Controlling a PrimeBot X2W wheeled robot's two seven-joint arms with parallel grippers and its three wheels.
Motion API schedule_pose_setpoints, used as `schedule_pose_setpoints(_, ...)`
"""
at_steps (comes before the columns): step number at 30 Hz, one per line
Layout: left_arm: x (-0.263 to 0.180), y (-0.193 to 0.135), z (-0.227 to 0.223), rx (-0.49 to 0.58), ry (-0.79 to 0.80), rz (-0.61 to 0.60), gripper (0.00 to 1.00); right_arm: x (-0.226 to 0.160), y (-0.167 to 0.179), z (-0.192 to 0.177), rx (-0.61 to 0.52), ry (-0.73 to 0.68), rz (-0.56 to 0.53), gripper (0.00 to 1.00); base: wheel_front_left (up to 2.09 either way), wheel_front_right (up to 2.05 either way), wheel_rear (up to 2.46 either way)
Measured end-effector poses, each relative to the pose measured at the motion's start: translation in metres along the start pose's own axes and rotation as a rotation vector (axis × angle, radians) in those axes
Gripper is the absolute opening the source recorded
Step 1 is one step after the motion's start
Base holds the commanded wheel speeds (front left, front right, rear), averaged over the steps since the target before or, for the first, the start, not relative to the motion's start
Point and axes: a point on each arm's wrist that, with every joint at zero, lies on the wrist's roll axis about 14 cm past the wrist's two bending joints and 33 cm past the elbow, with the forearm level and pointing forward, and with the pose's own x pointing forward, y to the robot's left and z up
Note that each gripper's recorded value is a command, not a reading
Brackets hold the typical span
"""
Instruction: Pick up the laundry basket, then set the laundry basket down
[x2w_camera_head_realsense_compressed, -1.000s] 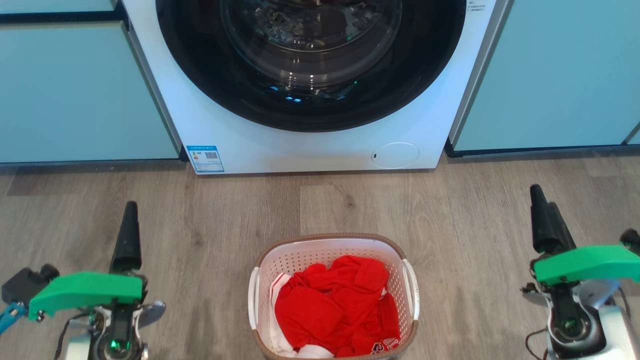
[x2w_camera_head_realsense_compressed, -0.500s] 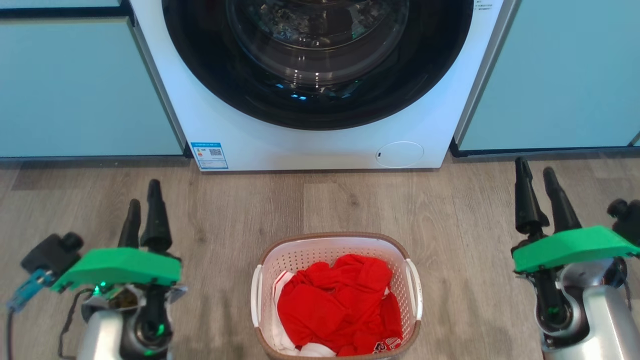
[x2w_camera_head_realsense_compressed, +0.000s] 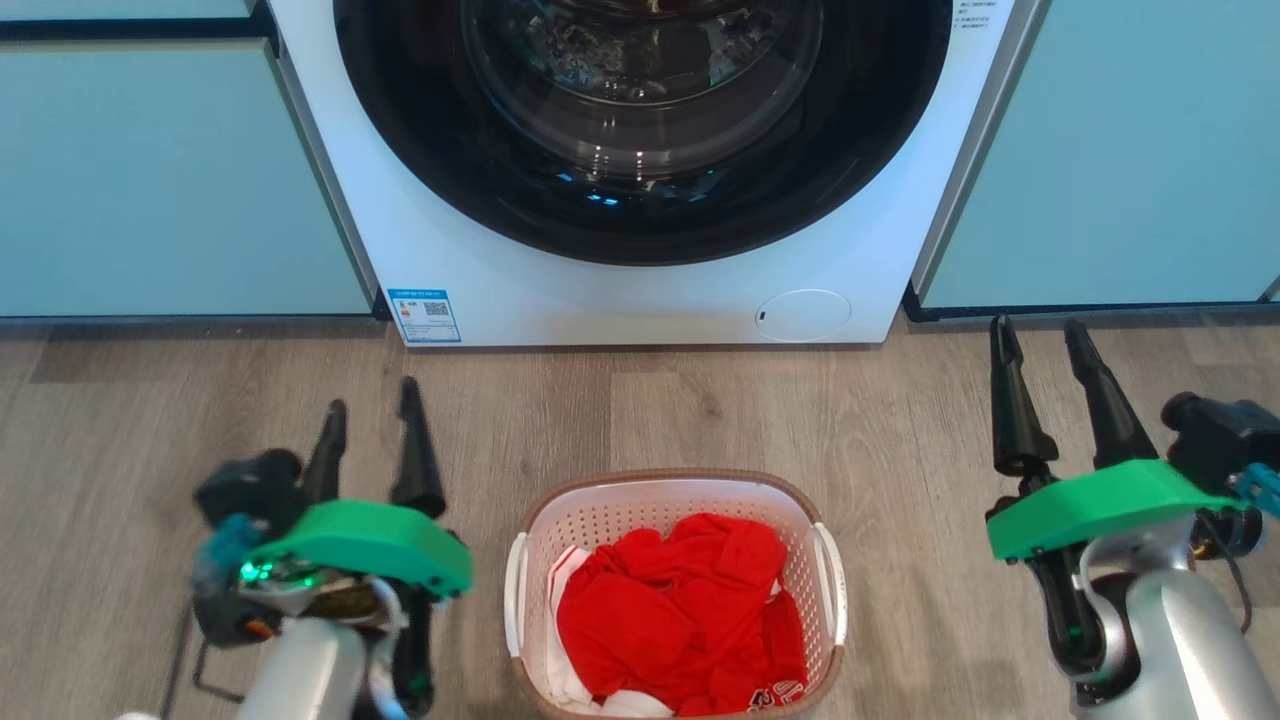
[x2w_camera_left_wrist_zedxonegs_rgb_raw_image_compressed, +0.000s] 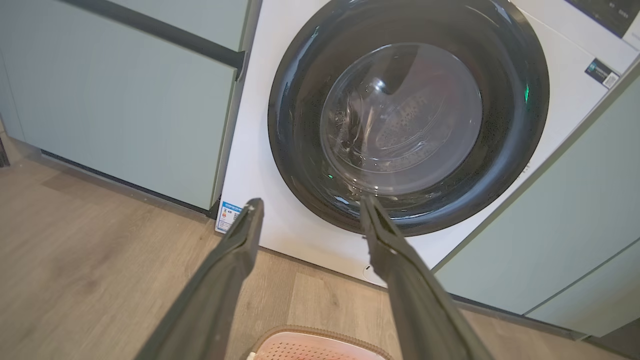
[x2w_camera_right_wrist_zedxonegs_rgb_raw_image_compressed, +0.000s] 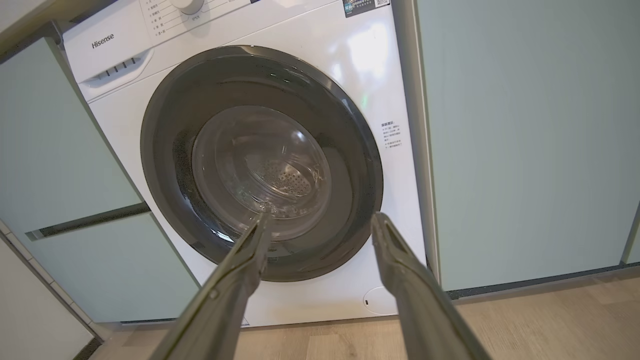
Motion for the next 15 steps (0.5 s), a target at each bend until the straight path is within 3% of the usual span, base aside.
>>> schedule_pose_setpoints(8,-0.003,-0.034,-0.011,0.205,-0.001,-0.113,1.00,-0.007,0.000,-0.028,-0.091,0.086,0.010,1.00,0.00,0.00,0.00)
schedule_pose_setpoints(15,-0.011,-0.043,-0.031,0.300,0.033,-0.163,1.00,-0.013,0.000,-0.043,-0.147,0.127,0.025,1.00,0.00,0.00,0.00)
